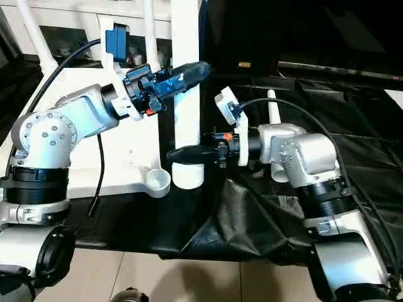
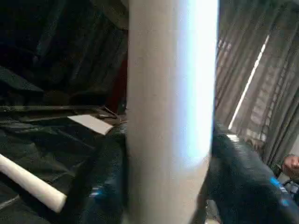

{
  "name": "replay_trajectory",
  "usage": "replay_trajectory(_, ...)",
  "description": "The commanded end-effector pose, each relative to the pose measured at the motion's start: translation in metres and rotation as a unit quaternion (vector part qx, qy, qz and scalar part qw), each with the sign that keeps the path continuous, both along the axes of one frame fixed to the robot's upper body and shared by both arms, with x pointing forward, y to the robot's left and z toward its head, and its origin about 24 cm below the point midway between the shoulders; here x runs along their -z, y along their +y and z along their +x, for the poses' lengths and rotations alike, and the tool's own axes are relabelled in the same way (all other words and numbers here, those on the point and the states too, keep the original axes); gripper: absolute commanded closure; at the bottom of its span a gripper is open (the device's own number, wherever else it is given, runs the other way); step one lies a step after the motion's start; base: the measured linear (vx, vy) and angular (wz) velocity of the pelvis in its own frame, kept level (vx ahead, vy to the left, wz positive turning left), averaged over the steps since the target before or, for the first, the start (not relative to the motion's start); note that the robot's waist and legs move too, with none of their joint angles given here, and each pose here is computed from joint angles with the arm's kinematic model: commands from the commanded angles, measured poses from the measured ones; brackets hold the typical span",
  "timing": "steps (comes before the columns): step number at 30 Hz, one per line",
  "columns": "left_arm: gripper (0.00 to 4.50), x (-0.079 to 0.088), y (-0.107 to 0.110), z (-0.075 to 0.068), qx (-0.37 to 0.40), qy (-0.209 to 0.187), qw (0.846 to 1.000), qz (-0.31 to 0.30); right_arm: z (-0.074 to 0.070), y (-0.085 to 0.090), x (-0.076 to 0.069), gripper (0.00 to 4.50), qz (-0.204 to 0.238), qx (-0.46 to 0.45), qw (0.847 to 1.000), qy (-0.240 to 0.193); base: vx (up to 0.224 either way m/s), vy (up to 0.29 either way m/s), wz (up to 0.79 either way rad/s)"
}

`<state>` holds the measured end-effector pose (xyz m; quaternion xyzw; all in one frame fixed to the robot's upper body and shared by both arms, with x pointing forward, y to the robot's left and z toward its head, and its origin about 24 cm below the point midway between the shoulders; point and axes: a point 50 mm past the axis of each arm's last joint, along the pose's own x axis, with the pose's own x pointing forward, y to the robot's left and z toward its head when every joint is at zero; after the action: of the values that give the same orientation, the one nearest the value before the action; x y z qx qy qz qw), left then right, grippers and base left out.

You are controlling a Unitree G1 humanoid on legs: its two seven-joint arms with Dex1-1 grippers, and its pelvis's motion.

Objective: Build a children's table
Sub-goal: Pick table leg

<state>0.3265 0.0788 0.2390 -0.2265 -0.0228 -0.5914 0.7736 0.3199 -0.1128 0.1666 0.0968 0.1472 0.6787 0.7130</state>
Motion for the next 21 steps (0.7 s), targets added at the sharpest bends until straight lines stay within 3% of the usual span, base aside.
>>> replay_trajectory(1, 1.78, -0.005, 0.003, 0.002, -0.023, -0.017, 0.999, -0.031, 0.002, -0.005, -0.002, 2.57, 0.023, 0.032, 0.999, -0.007, 0.000, 0.000, 0.00)
replay_trajectory(3, 1.51, -0.006, 0.004, 0.004, -0.040, -0.025, 0.998, -0.048, 0.002, -0.005, -0.001, 2.58, 0.028, 0.036, 0.999, -0.007, 0.000, 0.000, 0.00)
replay_trajectory(4, 1.50, -0.010, 0.010, 0.008, -0.065, -0.036, 0.993, -0.091, 0.001, -0.003, 0.001, 2.58, 0.036, 0.045, 0.998, -0.007, 0.000, 0.000, 0.00)
replay_trajectory(5, 1.50, -0.016, 0.022, 0.015, -0.115, -0.038, 0.978, -0.168, 0.000, -0.001, 0.005, 2.59, 0.050, 0.067, 0.996, -0.010, 0.000, 0.000, 0.00)
replay_trajectory(6, 1.50, -0.017, 0.025, 0.016, -0.125, -0.036, 0.974, -0.187, -0.001, 0.000, 0.005, 2.59, 0.053, 0.073, 0.996, -0.011, 0.000, 0.000, 0.00)
replay_trajectory(9, 1.50, -0.013, 0.035, 0.018, -0.150, -0.055, 0.974, -0.158, 0.005, -0.001, 0.008, 2.59, 0.074, 0.140, 0.987, -0.017, 0.000, 0.000, 0.00)
replay_trajectory(13, 1.50, 0.000, 0.046, 0.017, -0.171, -0.083, 0.981, -0.046, 0.015, -0.006, 0.017, 2.59, 0.057, 0.238, 0.969, -0.037, 0.000, 0.000, 0.00)
replay_trajectory(14, 1.50, 0.022, 0.056, 0.012, -0.148, -0.122, 0.976, 0.105, 0.020, -0.013, 0.032, 2.59, 0.008, 0.307, 0.949, -0.068, 0.000, 0.000, 0.00)
replay_trajectory(15, 1.50, 0.027, 0.057, 0.011, -0.143, -0.126, 0.973, 0.130, 0.020, -0.014, 0.033, 2.59, 0.006, 0.316, 0.946, -0.071, 0.000, 0.000, 0.00)
replay_trajectory(16, 1.50, 0.046, 0.065, 0.007, -0.115, -0.141, 0.955, 0.236, 0.021, -0.018, 0.039, 2.59, -0.004, 0.338, 0.938, -0.077, 0.000, 0.000, 0.00)
replay_trajectory(18, 1.50, 0.067, 0.074, 0.002, -0.078, -0.147, 0.930, 0.328, 0.020, -0.020, 0.043, 2.59, -0.014, 0.351, 0.933, -0.082, 0.000, 0.000, 0.00)
replay_trajectory(21, 1.50, 0.083, 0.082, -0.003, -0.049, -0.140, 0.913, 0.380, 0.019, -0.021, 0.044, 2.59, -0.019, 0.356, 0.930, -0.085, 0.000, 0.000, 0.00)
